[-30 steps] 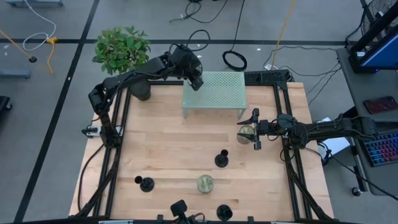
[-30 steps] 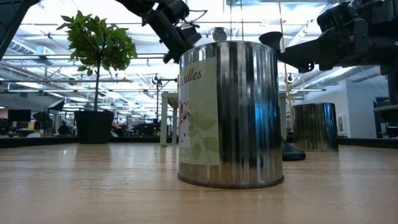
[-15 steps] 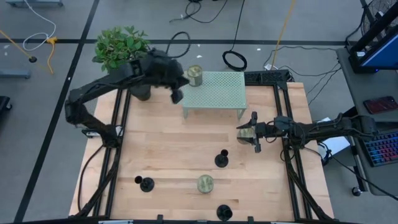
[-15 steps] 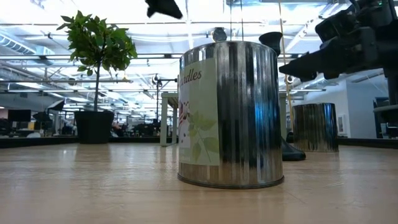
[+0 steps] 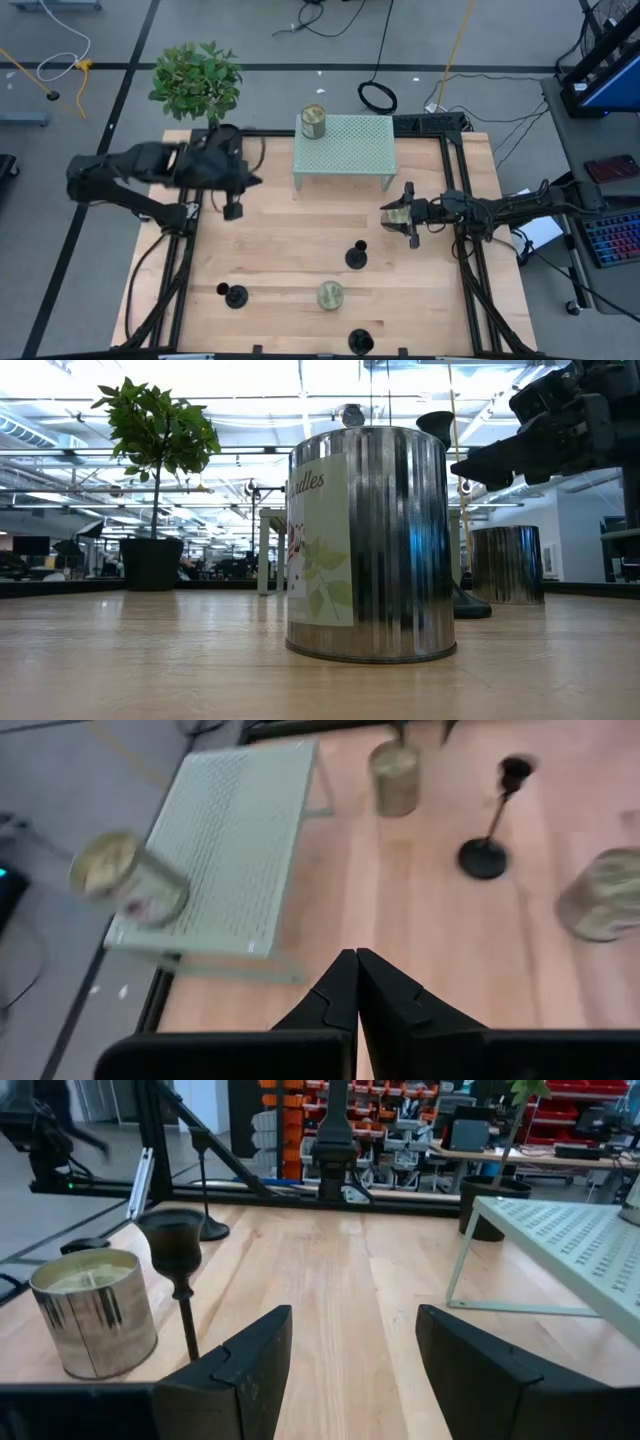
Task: Pick & Place candle stick holders
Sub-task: Put the top silver scented candle on the shelf aligned with the other silver scented candle
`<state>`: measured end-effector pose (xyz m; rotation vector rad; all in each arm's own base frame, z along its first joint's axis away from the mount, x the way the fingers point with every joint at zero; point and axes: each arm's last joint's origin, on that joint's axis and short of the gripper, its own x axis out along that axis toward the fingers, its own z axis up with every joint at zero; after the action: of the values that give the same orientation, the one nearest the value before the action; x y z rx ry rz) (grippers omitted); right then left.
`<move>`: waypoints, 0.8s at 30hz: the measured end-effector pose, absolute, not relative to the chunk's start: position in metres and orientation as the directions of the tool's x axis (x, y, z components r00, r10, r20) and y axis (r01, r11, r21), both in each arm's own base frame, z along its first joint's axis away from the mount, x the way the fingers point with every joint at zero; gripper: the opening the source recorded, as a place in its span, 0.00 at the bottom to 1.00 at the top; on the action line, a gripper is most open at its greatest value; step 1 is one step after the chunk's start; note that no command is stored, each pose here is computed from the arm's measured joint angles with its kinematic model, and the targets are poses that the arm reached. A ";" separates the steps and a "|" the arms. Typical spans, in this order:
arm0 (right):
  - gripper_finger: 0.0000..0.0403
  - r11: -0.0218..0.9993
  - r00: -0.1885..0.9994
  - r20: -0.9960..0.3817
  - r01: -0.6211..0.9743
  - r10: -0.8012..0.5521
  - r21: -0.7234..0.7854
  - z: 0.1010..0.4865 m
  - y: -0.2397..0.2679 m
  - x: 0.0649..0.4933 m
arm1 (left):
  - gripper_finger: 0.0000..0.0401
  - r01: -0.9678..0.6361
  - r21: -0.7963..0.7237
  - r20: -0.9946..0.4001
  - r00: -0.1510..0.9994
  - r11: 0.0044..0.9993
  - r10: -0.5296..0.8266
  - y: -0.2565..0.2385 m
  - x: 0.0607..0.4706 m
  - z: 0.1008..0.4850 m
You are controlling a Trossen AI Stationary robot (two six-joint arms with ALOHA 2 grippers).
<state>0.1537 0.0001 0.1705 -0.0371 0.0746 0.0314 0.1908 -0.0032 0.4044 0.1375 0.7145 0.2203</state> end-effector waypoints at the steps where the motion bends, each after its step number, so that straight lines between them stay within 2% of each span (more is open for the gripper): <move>1: 0.52 0.999 0.997 -0.072 -0.024 0.021 -0.038 0.171 0.000 0.154 | 0.02 -0.181 0.201 -0.625 0.733 0.963 0.268 -0.006 0.185 0.393; 5: 0.52 0.999 0.997 -0.073 0.013 -0.016 -0.041 0.171 0.000 0.154 | 0.01 -0.202 0.184 -0.603 0.750 0.962 0.273 -0.014 0.169 0.342; 10: 0.52 0.999 0.997 -0.074 0.017 -0.019 -0.037 0.171 0.000 0.154 | 0.05 -0.053 0.125 -0.560 0.820 0.991 0.114 -0.026 0.168 0.273; 14: 0.52 0.999 0.996 -0.082 0.017 -0.020 -0.038 0.170 0.000 0.154 | 0.04 0.042 0.142 -0.423 0.906 0.989 0.022 -0.030 0.177 0.230; 16: 0.52 0.999 0.996 -0.083 0.018 -0.021 -0.038 0.170 0.000 0.154 | 0.03 0.047 0.183 -0.342 0.939 0.982 0.019 -0.030 0.181 0.217; 19: 0.52 0.999 0.995 -0.093 0.017 -0.021 -0.039 0.169 0.000 0.154 | 0.01 0.010 0.135 -0.252 0.967 0.991 0.025 -0.027 0.183 0.204; 24: 0.52 0.998 0.995 -0.089 0.046 -0.050 -0.042 0.169 -0.001 0.154 | 0.06 -0.022 0.014 -0.279 0.960 1.000 0.025 -0.025 0.187 0.191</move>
<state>0.1535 -0.0009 0.1691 -0.0400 0.0899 -0.0482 0.1872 -0.0246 0.1906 0.0107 0.2826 0.0235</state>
